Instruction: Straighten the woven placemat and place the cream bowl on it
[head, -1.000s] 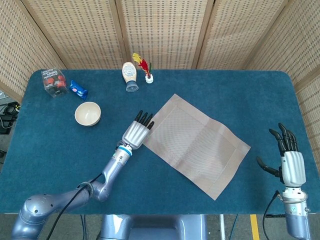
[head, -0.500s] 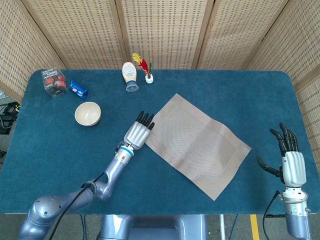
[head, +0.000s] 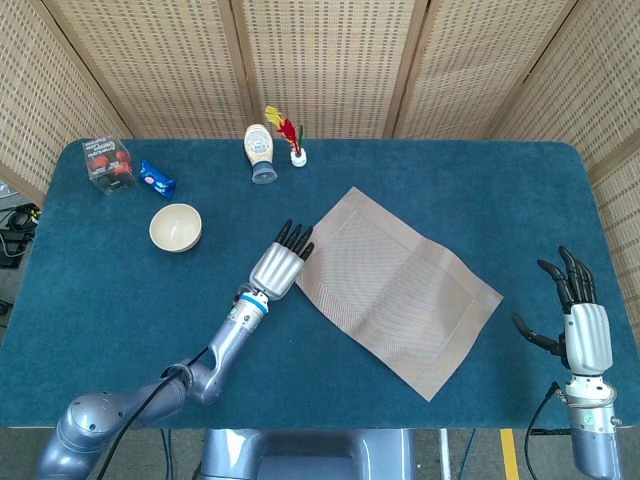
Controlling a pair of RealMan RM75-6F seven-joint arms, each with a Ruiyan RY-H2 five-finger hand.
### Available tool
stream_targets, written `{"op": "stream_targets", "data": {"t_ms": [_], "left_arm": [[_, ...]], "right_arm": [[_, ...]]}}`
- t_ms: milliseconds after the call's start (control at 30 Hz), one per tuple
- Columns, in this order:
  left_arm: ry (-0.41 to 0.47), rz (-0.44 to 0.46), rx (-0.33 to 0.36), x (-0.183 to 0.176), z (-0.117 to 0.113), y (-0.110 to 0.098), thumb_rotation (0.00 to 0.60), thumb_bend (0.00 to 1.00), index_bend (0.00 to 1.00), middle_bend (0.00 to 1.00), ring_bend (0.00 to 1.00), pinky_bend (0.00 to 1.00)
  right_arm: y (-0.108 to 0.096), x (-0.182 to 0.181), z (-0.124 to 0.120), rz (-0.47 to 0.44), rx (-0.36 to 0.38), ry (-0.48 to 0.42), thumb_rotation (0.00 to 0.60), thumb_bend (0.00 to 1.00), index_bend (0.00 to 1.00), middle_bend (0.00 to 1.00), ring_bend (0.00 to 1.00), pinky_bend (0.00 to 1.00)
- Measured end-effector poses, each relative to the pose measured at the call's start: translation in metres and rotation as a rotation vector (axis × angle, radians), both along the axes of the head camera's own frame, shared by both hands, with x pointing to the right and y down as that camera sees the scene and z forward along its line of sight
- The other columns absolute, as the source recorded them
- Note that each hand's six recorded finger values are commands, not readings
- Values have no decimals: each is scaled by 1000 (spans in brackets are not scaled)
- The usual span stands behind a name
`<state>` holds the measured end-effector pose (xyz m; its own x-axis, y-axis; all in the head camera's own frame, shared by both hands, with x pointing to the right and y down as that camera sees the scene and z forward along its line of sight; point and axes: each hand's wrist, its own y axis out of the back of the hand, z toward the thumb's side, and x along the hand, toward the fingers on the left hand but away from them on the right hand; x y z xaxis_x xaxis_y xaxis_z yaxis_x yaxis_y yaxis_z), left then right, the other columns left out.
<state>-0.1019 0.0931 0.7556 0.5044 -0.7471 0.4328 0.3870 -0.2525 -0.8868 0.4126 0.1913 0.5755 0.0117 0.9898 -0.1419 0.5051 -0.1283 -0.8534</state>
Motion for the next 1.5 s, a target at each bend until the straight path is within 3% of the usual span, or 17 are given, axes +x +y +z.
{"op": "stream_targets", "data": {"t_ms": [133, 233, 533, 700, 800, 1233, 1500], "left_arm": [[11, 5, 18, 1, -3, -1, 600, 498, 96, 0, 0, 0], [23, 10, 28, 2, -5, -1, 600, 497, 153, 0, 0, 0], [16, 5, 40, 0, -3, -4, 600, 497, 350, 0, 0, 0], [27, 0, 39, 3, -2, -3, 600, 497, 562, 0, 0, 0], [30, -2, 41, 3, -2, -3, 600, 497, 609, 0, 0, 0], [55, -15, 63, -2, -11, -6, 600, 498, 637, 0, 0, 0], [78, 21, 73, -13, -29, 7, 600, 497, 633, 0, 0, 0]], "right_arm": [[0, -1, 0, -3, 0, -2, 600, 378, 199, 0, 0, 0], [0, -1, 0, -4, -2, -5, 600, 378, 199, 0, 0, 0], [1, -1, 0, -3, -3, -6, 600, 378, 199, 0, 0, 0], [0, -2, 1, -4, -4, -10, 600, 377, 202, 0, 0, 0], [1, -2, 1, -6, -5, -13, 600, 378, 205, 0, 0, 0], [1, -4, -3, -16, 3, -25, 600, 378, 209, 0, 0, 0], [3, -9, -6, -31, 10, -34, 600, 378, 209, 0, 0, 0]]}}
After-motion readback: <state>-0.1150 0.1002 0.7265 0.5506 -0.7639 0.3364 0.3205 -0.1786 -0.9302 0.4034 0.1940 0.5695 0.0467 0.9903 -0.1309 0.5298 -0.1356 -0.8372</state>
